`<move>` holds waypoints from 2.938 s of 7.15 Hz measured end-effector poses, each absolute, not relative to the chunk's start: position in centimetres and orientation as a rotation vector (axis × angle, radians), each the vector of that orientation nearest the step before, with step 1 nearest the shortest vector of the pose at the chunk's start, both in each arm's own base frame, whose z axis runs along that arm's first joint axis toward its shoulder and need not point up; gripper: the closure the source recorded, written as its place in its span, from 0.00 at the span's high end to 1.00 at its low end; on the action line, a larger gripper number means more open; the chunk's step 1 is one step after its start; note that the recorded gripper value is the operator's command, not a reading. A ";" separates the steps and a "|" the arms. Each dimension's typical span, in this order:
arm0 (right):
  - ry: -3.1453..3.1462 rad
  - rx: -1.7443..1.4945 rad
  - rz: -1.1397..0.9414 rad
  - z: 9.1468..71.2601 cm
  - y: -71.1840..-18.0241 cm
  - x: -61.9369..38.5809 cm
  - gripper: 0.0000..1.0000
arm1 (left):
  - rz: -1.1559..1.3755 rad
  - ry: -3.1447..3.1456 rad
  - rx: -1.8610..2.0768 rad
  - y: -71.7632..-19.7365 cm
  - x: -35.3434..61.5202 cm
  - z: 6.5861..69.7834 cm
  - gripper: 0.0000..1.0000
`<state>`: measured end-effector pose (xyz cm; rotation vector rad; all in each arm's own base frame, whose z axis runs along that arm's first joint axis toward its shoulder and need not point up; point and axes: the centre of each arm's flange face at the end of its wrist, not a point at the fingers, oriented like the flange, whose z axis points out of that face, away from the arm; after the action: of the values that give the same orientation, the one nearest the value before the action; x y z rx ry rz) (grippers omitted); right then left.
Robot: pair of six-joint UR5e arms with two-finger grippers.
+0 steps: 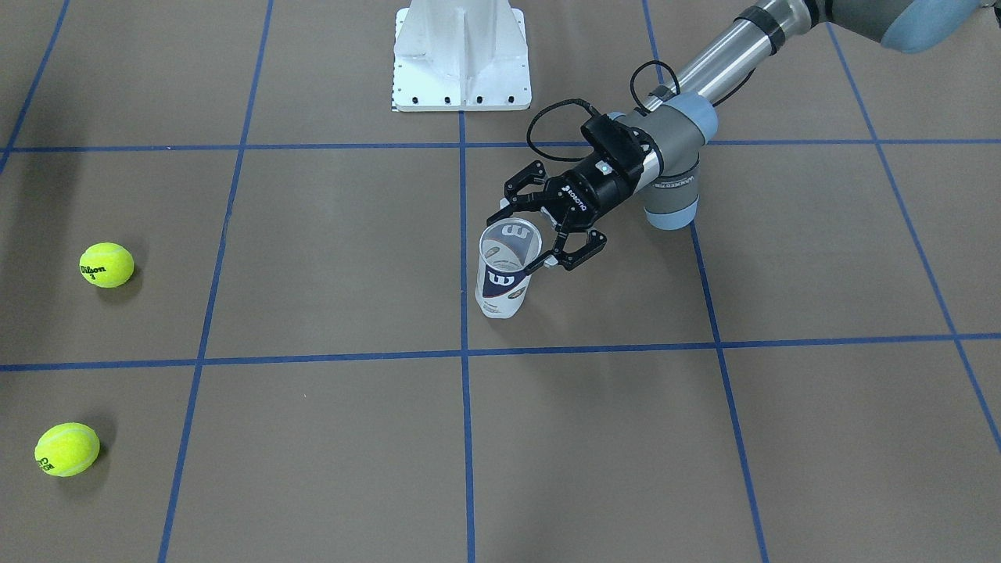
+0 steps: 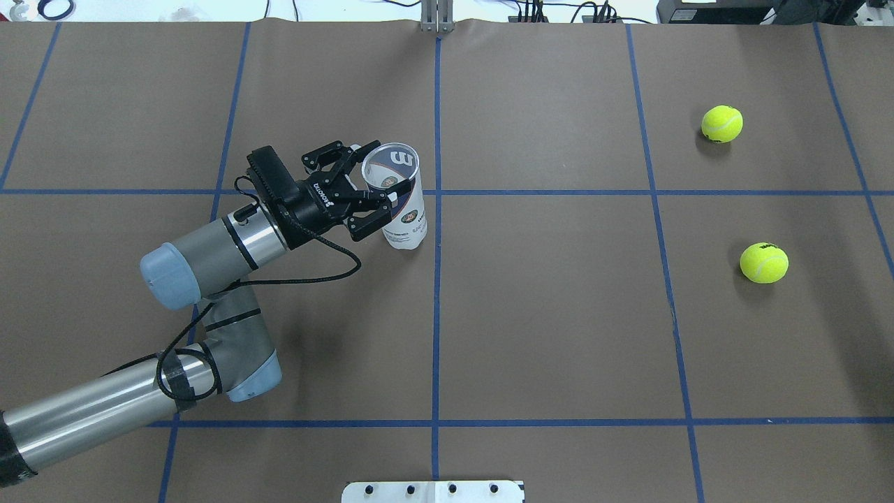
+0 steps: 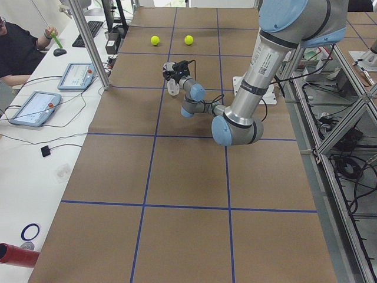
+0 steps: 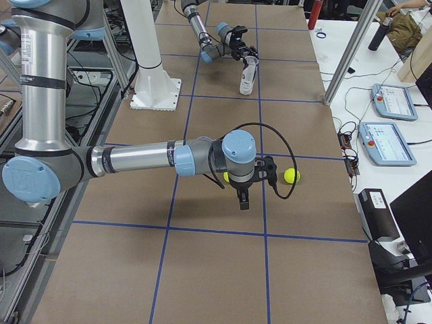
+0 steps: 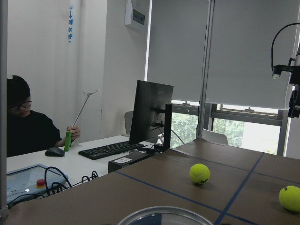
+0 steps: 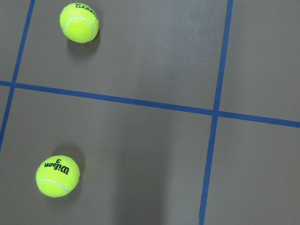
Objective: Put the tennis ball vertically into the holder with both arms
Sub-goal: 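Lift and rotate the can upright with the left gripper, then open the left gripper and draw it back from the upright can, then lower the right gripper onto the nearer yellow tennis ball and grasp it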
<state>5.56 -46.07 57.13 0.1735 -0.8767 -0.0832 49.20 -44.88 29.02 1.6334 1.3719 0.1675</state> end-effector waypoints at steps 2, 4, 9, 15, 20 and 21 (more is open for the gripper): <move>-0.878 0.173 -0.083 57.2 -46.0 5.6 0.99 | 0.166 1.377 1.634 -44.8 49.2 28.8 0.99; -0.878 0.174 -0.084 57.1 -46.0 5.6 0.99 | 0.164 1.381 1.634 -44.7 49.1 28.7 0.99; -0.878 0.175 -0.084 57.1 -46.0 5.5 0.99 | 0.138 1.430 1.663 -44.1 47.7 25.6 0.99; -0.851 0.199 -0.094 55.8 -46.9 5.7 0.99 | 0.134 1.208 1.587 -45.4 36.2 26.7 0.99; -0.917 0.092 0.098 58.3 -45.8 3.9 0.99 | 0.287 1.309 1.073 -45.6 34.4 36.9 0.99; -0.902 0.095 0.061 58.3 -46.0 2.0 0.99 | 0.278 1.301 1.031 -46.0 35.0 38.3 0.99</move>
<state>2.00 -46.01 58.28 0.0946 -0.9024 0.0610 35.04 -45.99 38.31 1.0315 1.3006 0.2783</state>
